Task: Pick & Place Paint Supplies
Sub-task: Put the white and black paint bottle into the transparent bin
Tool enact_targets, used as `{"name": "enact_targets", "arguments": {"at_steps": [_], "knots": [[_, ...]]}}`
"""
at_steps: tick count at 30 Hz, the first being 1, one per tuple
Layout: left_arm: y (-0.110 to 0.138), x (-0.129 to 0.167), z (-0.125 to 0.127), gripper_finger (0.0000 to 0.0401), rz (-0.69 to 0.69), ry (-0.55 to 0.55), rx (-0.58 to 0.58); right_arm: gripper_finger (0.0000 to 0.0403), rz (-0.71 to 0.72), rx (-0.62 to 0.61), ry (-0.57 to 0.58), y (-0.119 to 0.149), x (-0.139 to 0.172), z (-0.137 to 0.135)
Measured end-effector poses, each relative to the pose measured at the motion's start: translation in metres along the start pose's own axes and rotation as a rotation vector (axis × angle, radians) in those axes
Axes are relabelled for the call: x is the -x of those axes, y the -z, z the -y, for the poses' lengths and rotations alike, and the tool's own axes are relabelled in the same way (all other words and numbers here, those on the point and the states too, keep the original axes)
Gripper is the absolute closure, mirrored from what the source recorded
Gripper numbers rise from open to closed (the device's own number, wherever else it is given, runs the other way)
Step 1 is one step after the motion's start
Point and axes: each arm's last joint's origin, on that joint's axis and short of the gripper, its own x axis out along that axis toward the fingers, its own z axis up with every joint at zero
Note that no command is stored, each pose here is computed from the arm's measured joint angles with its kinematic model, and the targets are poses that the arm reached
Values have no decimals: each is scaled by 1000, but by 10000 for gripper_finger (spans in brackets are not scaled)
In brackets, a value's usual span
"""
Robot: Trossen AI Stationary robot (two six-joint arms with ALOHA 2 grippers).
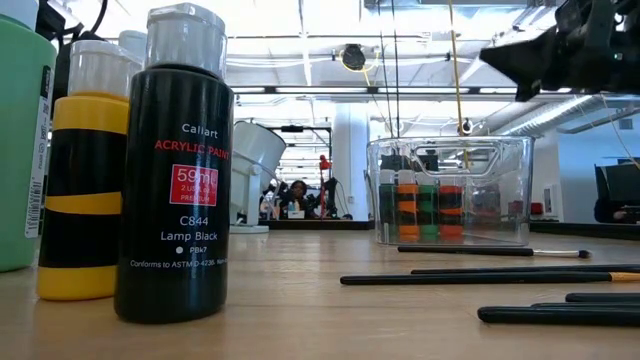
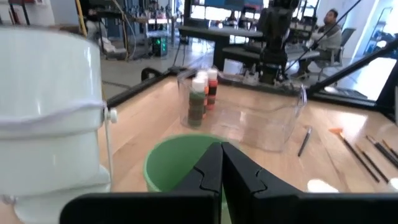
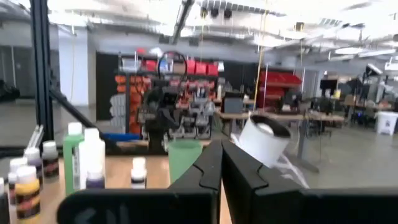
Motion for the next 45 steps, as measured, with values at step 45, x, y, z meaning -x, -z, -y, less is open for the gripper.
{"name": "enact_targets", "arguments": {"at_steps": [45], "knots": [[-77, -1, 25, 396, 209, 202, 44, 399, -43, 184, -7, 5, 0, -1]]}}
